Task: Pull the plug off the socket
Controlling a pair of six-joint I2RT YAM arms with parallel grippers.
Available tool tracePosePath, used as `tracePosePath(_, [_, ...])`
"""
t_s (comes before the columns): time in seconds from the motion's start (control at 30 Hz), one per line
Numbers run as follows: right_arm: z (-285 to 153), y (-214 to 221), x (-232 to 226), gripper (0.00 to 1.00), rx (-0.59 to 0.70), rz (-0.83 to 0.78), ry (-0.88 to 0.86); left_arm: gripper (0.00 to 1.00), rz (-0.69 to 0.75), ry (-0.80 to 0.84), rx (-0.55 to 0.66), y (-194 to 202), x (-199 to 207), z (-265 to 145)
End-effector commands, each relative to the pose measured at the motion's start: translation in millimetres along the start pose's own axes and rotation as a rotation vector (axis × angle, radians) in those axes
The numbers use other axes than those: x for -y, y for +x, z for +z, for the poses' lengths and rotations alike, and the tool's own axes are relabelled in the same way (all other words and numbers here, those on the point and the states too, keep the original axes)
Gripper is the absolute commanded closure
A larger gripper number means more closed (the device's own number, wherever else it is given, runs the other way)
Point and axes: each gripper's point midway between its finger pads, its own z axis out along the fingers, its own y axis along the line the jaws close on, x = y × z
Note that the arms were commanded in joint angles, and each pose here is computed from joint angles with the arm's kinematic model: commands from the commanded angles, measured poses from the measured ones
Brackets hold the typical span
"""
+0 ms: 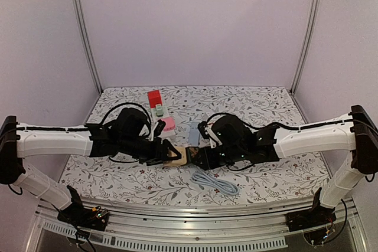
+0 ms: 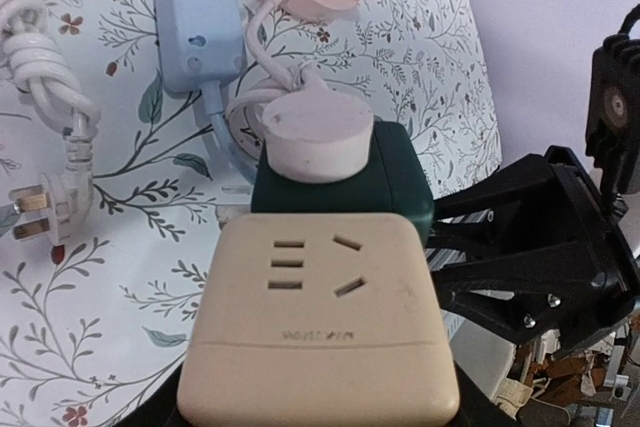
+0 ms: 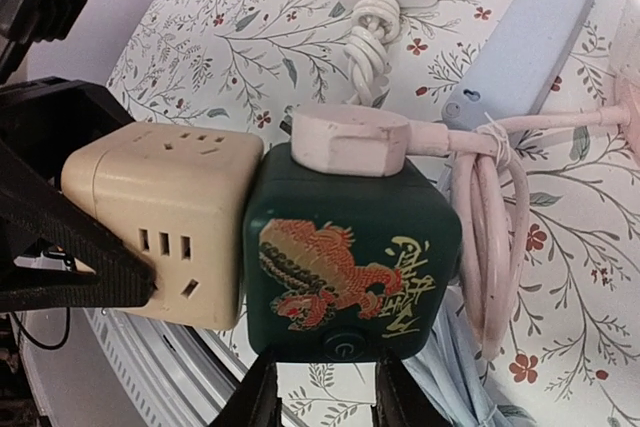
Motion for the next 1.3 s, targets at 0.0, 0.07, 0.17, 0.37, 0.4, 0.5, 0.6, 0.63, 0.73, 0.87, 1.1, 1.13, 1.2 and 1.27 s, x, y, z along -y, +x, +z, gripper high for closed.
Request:
tracePosePath(0.0, [-9.7, -5.2, 1.4, 0.62, 0.034, 0.037, 0.007, 0.83, 0.053, 0.061, 0.017, -4.1, 17.1, -7.4])
tracePosePath(0.07, [-19.5, -7.0, 0.4, 0.57, 0.041, 0.017, 0.002, 0.83, 0.061, 0.089, 0.020, -4.9, 23.1, -11.8])
tracePosePath(0.17, [-26.6, -4.7, 3.6, 0.48, 0.030, -0.015, 0.015, 0.83, 0.096, 0.137, 0.029, -8.2, 35.5, -21.6])
tracePosePath(0.37, [-38.3, -2.7, 6.7, 0.34, 0.005, 0.004, 0.005, 0.83, 0.229, 0.184, 0.064, -12.1, 53.1, -48.0])
tracePosePath(0.4, [-41.5, -6.0, 6.0, 0.31, 0.010, 0.020, 0.001, 0.83, 0.262, 0.185, 0.067, -10.7, 53.7, -51.3])
tracePosePath(0.5, [-47.1, -15.8, 0.2, 0.25, 0.024, 0.069, -0.019, 0.83, 0.313, 0.179, 0.073, -7.9, 52.4, -57.0])
tracePosePath(0.6, [-51.6, -26.3, -11.0, 0.21, 0.041, 0.102, -0.054, 0.83, 0.313, 0.159, 0.066, -5.3, 46.6, -56.5])
tracePosePath(0.63, [-52.2, -29.1, -13.3, 0.20, 0.045, 0.115, -0.060, 0.84, 0.308, 0.156, 0.062, -4.0, 45.0, -55.5])
tracePosePath(0.73, [-50.6, -32.8, -16.0, 0.20, 0.049, 0.147, -0.064, 0.84, 0.297, 0.165, 0.070, -2.6, 45.4, -54.3])
tracePosePath(0.87, [-45.4, -38.1, -20.9, 0.21, 0.055, 0.188, -0.084, 0.84, 0.295, 0.186, 0.090, -0.9, 48.6, -53.0])
tracePosePath(1.1, [-36.4, -47.3, -26.1, 0.20, 0.062, 0.265, -0.088, 0.86, 0.289, 0.184, 0.091, 4.1, 45.6, -48.3])
tracePosePath(1.13, [-34.8, -47.3, -26.3, 0.20, 0.059, 0.274, -0.086, 0.86, 0.287, 0.183, 0.092, 4.3, 45.2, -48.0])
tracePosePath(1.2, [-31.7, -48.2, -28.7, 0.21, 0.057, 0.279, -0.087, 0.86, 0.283, 0.182, 0.095, 4.3, 44.9, -47.5])
tracePosePath(1.27, [-27.1, -46.2, -29.6, 0.22, 0.053, 0.277, -0.078, 0.86, 0.279, 0.183, 0.103, 3.3, 45.2, -47.8])
